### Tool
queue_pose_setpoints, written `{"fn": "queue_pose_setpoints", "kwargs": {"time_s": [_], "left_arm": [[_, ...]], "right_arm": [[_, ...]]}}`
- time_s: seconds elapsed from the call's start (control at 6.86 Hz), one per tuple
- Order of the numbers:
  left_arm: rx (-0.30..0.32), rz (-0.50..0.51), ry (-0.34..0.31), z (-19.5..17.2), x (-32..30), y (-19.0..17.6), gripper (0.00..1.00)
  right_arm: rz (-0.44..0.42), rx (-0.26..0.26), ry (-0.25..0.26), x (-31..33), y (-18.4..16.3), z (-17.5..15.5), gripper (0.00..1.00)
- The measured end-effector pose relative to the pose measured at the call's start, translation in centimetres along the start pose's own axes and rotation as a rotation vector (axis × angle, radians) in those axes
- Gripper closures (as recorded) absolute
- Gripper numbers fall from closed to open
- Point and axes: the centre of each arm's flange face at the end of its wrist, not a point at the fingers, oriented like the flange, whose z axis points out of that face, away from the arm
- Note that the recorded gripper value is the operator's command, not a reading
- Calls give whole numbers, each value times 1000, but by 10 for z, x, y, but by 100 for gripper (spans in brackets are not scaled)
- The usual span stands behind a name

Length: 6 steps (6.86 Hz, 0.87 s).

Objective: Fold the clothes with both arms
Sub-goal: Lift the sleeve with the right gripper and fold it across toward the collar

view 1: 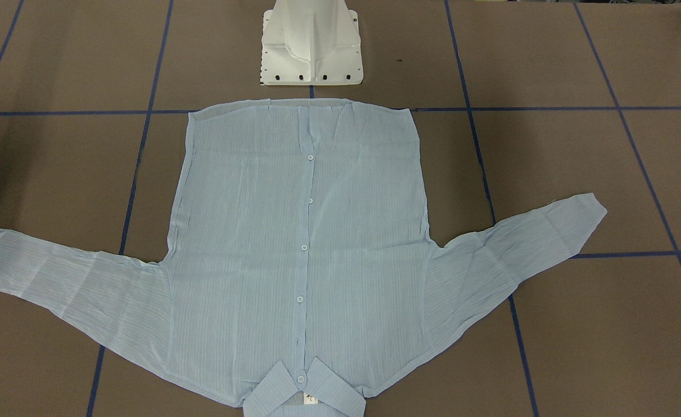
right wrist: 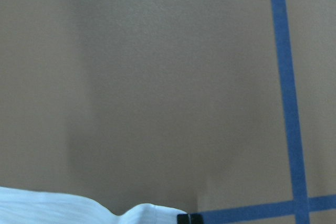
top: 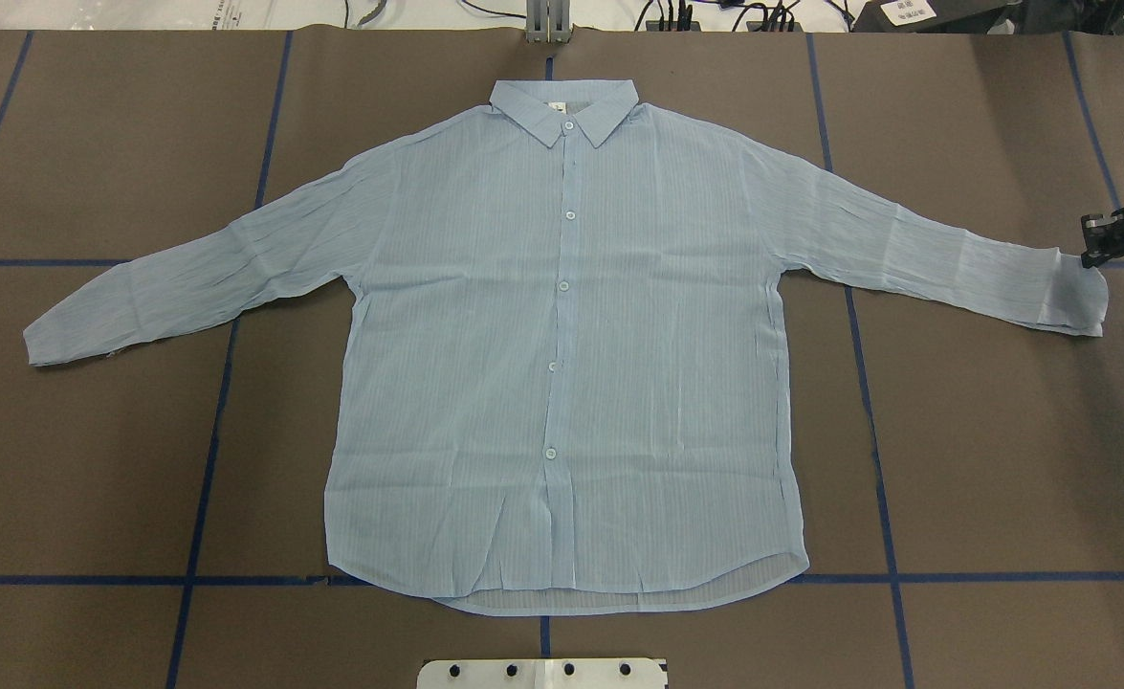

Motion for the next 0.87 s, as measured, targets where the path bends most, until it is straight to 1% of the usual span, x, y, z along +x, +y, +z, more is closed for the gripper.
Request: {"fn": "queue_pose_setpoints", "kwargs": {"time_s": [0.29,0.44,0.58,0.87], "left_arm": [[8,8,1,-4,4,-2,0],[11,10,1,-5,5,-3,0],[11,11,3,-6,6,-3,0],[10,10,6,-6,7,-2,0]], "right_arm": [[-10,-5,-114,-29,-4,-30,100],[3,-10,-165,-49,-4,-44,100],[38,-23,-216,-80,-7,-57,100],[146,-63,-294,-185,-13,-78,100]]}}
